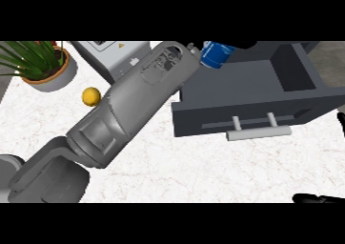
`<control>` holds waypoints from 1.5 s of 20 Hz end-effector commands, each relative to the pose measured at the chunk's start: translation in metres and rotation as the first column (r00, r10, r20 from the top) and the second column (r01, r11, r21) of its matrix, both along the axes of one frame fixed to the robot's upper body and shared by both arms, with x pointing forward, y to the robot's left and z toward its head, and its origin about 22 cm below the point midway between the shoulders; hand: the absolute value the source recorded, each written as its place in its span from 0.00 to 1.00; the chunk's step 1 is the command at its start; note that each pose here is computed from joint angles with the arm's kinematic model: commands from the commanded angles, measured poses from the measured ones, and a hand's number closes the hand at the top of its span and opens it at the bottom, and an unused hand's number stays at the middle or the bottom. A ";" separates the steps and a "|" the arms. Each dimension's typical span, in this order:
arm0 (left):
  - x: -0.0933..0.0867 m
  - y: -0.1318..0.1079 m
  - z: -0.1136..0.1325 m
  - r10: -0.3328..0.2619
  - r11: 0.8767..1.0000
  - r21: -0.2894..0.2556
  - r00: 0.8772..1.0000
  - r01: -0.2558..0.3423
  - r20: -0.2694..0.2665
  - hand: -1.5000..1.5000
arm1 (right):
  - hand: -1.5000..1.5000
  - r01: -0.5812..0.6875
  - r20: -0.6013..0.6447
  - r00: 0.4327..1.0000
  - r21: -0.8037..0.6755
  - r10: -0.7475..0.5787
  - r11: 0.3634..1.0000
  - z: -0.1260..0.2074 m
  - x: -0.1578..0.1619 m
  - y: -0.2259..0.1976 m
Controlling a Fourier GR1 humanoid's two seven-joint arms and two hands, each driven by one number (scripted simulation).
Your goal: Pick up the can, place it into the drawer and close the drawer
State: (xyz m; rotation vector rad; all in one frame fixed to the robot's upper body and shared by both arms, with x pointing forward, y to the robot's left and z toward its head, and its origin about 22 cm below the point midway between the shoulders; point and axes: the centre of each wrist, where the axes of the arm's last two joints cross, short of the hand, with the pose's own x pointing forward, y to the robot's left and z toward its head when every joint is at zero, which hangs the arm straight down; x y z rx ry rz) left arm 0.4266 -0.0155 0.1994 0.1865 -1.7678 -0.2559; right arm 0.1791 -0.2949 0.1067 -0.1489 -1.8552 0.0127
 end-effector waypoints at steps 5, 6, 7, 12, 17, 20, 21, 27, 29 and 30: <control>0.005 0.010 -0.023 0.021 0.998 0.055 1.000 -0.021 0.013 1.00 | 0.00 -0.021 0.014 1.000 -0.005 0.021 1.000 0.000 -0.001 -0.002; 0.001 0.005 -0.021 0.025 0.998 0.048 0.999 -0.026 0.023 1.00 | 0.00 -0.012 0.013 1.000 -0.010 0.012 1.000 0.007 -0.001 0.001; 0.001 0.004 -0.023 0.032 0.996 0.079 0.998 -0.035 0.047 1.00 | 0.00 -0.017 0.014 1.000 0.006 0.017 1.000 0.001 0.005 0.006; 0.008 0.010 -0.019 0.087 0.993 0.080 0.996 -0.090 0.034 0.00 | 0.00 -0.022 0.018 1.000 0.001 0.022 1.000 -0.006 0.006 -0.005; 0.003 0.009 -0.032 0.106 0.992 0.067 0.994 -0.108 0.032 0.00 | 0.00 -0.021 0.023 1.000 -0.016 0.021 1.000 -0.001 0.004 -0.008; 0.005 0.008 -0.023 0.130 0.989 0.060 0.990 -0.133 0.051 0.00 | 0.00 -0.044 0.038 0.998 -0.026 0.044 0.999 0.011 0.011 -0.001; 0.004 0.014 -0.040 0.129 0.990 0.059 0.991 -0.132 0.046 0.00 | 0.00 -0.028 0.036 0.999 -0.016 0.029 0.999 0.015 -0.003 0.005; -0.004 0.004 -0.036 0.142 0.990 0.015 0.990 -0.142 0.022 0.00 | 0.00 -0.017 0.075 0.997 -0.132 0.027 0.991 0.021 0.003 -0.004; -0.001 0.007 -0.038 0.163 0.987 -0.003 0.986 -0.163 0.035 0.00 | 0.00 0.010 0.117 0.993 -0.223 0.016 0.975 0.025 0.006 -0.001; 0.001 0.008 -0.034 0.151 0.988 -0.024 0.988 -0.151 -0.004 0.00 | 0.00 0.014 0.120 0.993 -0.260 0.018 0.966 0.029 -0.001 0.004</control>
